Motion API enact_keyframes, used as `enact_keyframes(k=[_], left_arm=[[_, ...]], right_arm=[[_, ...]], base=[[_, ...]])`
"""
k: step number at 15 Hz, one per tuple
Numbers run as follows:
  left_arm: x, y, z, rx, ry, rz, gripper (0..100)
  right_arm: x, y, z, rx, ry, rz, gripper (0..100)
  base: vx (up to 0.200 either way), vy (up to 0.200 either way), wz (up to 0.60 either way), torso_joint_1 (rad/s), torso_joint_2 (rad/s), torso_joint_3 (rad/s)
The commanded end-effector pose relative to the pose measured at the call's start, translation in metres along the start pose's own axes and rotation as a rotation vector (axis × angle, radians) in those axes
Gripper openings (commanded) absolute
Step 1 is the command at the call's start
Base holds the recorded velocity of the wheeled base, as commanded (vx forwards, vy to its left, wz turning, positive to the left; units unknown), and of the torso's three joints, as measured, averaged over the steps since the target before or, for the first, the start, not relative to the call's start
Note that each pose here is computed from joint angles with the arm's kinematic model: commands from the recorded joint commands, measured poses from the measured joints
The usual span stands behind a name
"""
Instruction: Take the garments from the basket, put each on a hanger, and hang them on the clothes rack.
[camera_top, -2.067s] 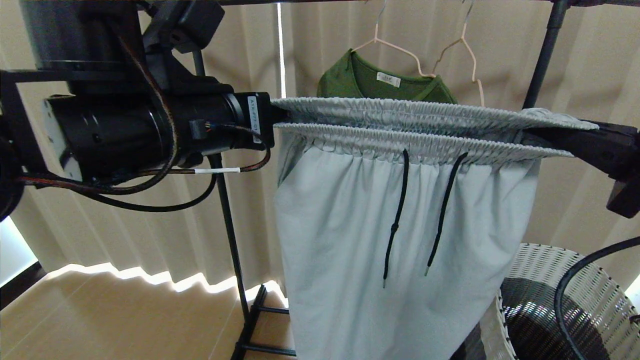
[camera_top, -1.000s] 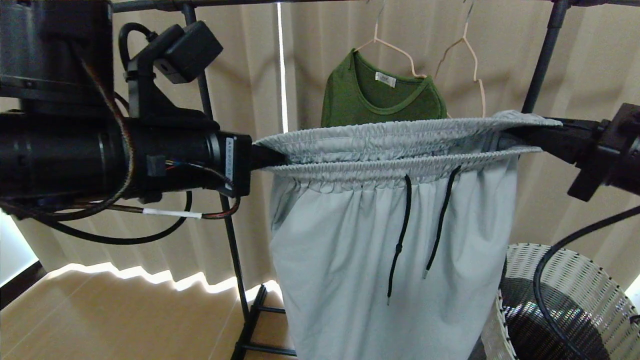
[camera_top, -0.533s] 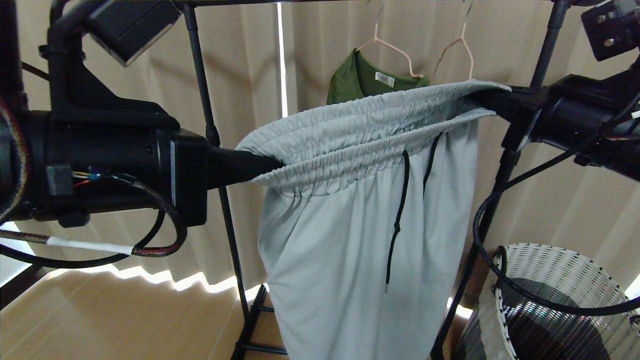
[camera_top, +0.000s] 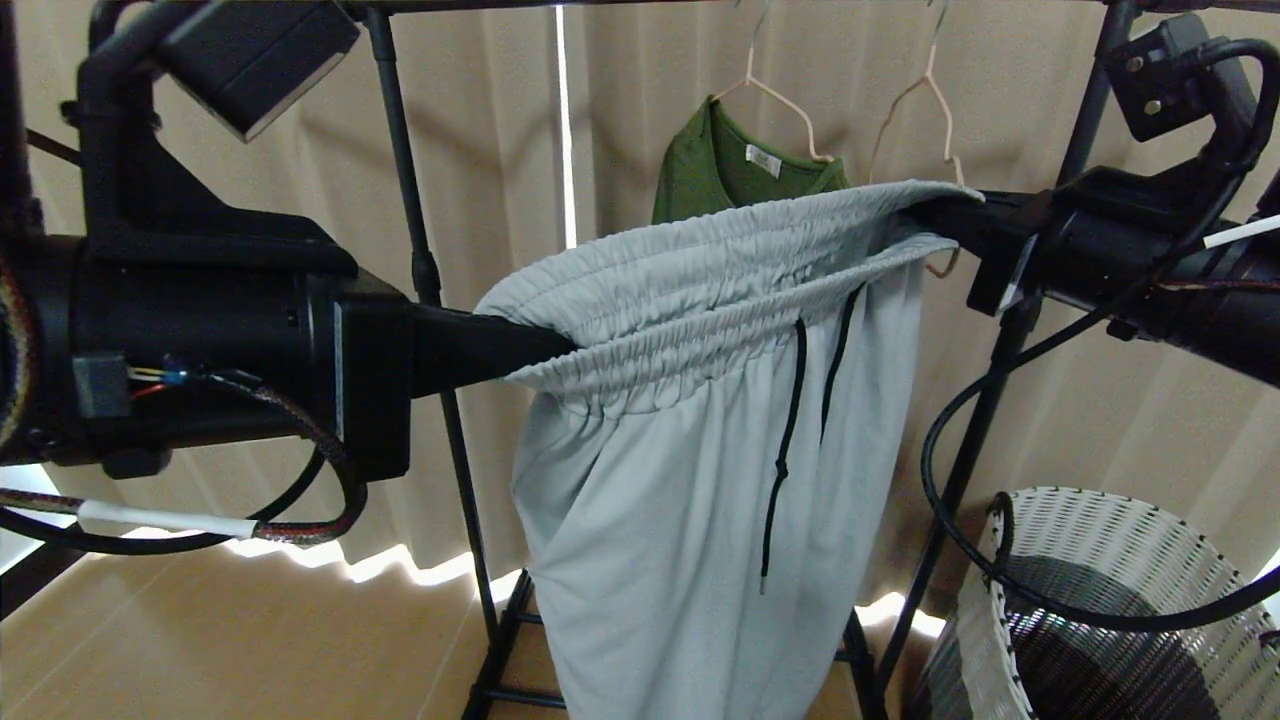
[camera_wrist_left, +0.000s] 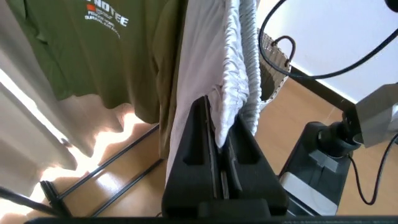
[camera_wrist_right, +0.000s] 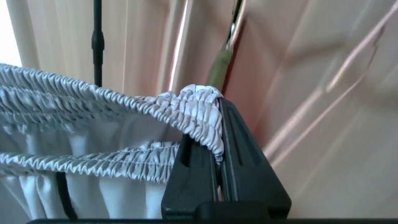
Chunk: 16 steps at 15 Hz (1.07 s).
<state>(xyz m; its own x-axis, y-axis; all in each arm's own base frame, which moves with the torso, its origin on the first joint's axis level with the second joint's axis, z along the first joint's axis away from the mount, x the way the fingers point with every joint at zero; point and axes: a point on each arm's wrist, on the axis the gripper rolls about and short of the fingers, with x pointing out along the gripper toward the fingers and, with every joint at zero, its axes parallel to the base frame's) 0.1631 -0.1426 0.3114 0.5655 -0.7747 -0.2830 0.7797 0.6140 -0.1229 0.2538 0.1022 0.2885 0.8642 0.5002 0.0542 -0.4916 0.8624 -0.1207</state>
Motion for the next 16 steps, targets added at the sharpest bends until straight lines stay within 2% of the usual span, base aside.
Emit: enact_keyframes(k=[1,3,4,5,6,8,11,14,16], left_arm=[[0.002,0.005,0.004,0.000,-0.026,0.018,0],[0.010,0.013,0.007,0.001,-0.062,0.061,0],[0.020,0.018,0.011,0.003,-0.091,0.143,0],[0.024,0.020,0.012,0.002,-0.093,0.173,0],[0.033,0.028,0.011,-0.007,-0.087,0.270,0],[0.037,0.031,0.007,-0.011,-0.070,0.295,0],[0.036,0.031,0.006,-0.012,-0.069,0.303,0],[0.038,0.035,0.000,0.020,-0.044,0.417,0],[0.036,0.035,0.000,0.020,-0.048,0.432,0]], right_arm=[[-0.015,0.000,0.007,0.000,0.008,-0.005,0],[-0.035,0.002,0.016,0.005,0.038,-0.002,0],[-0.053,0.004,0.023,0.007,0.050,-0.002,0],[-0.058,0.004,0.025,0.007,0.054,-0.005,0],[-0.071,0.005,0.024,0.013,0.083,-0.011,0],[-0.076,0.007,0.011,0.021,0.131,-0.004,0],[-0.075,0.007,0.009,0.022,0.136,-0.003,0],[-0.075,0.008,0.003,0.027,0.153,0.003,0],[-0.074,0.008,0.004,0.026,0.149,0.003,0]], base=[[0.000,0.000,0.00,0.000,0.00,0.000],[0.000,0.000,0.00,0.000,0.00,0.000],[0.000,0.000,0.00,0.000,0.00,0.000],[0.000,0.000,0.00,0.000,0.00,0.000],[0.000,0.000,0.00,0.000,0.00,0.000],[0.000,0.000,0.00,0.000,0.00,0.000],[0.000,0.000,0.00,0.000,0.00,0.000],[0.000,0.000,0.00,0.000,0.00,0.000],[0.000,0.000,0.00,0.000,0.00,0.000]])
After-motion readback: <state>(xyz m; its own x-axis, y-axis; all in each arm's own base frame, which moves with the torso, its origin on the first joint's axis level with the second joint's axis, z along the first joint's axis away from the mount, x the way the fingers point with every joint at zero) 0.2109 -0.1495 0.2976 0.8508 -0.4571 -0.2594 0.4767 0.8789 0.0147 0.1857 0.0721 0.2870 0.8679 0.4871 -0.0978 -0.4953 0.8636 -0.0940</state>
